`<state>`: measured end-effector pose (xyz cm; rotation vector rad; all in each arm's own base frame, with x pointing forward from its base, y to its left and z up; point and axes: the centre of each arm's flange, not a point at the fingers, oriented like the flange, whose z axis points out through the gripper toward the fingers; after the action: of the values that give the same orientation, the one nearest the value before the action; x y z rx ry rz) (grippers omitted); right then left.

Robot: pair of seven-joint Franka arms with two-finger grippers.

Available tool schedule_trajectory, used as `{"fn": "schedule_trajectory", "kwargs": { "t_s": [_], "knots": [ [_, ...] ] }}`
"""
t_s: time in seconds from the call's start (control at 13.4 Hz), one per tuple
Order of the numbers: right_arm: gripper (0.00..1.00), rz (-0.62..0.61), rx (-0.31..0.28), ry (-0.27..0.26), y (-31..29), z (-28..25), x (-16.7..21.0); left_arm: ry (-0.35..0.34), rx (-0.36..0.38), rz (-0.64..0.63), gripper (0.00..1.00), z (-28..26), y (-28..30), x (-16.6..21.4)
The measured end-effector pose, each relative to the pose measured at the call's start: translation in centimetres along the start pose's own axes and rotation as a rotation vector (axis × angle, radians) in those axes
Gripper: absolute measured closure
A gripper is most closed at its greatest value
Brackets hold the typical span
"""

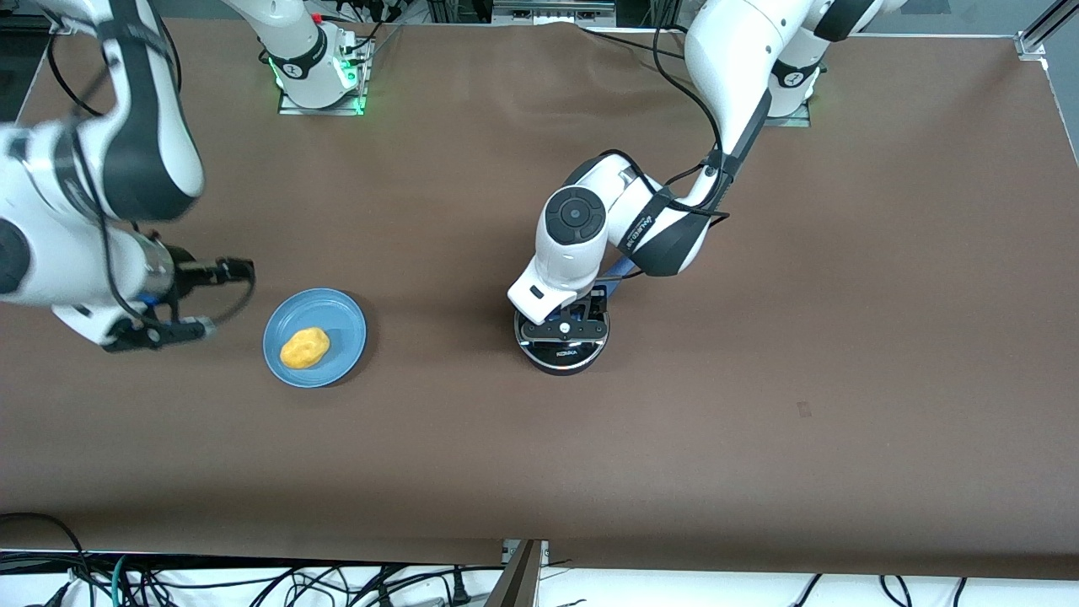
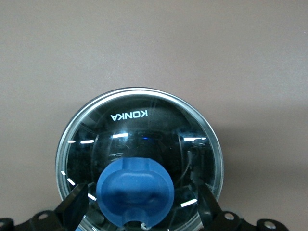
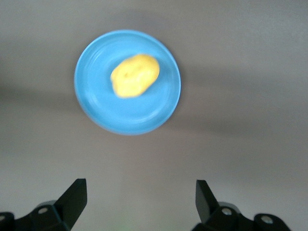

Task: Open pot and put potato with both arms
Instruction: 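Hold the lid with the left gripper while the right gripper reaches the potato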

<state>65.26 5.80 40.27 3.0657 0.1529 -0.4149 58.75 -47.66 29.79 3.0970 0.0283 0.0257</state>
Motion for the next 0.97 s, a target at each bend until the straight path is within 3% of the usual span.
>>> {"fn": "schedule_trajectory", "kwargs": {
  "t_s": [0.3,0.45,0.6,0.89,0.97],
  "knots": [
    [0.00,0.222,0.013,0.104,-0.3,10.2,3.9,0.012,-0.007,0.005,0.02,0.9,0.0,-0.1],
    [0.00,0.326,0.035,0.110,-1.0,13.3,4.0,0.006,-0.003,0.006,0.09,1.5,-0.1,-0.3],
    [0.00,0.393,0.082,0.089,-1.5,14.5,4.0,-0.002,0.003,0.007,0.10,2.0,-0.2,-0.5],
    [0.00,0.426,0.119,0.118,-1.7,15.1,4.7,-0.004,0.007,0.008,0.30,2.3,-0.4,-0.6],
    [0.00,0.428,0.121,0.131,-1.7,15.5,5.0,-0.004,0.007,0.008,0.30,2.3,-0.3,-0.6]
  ]
}}
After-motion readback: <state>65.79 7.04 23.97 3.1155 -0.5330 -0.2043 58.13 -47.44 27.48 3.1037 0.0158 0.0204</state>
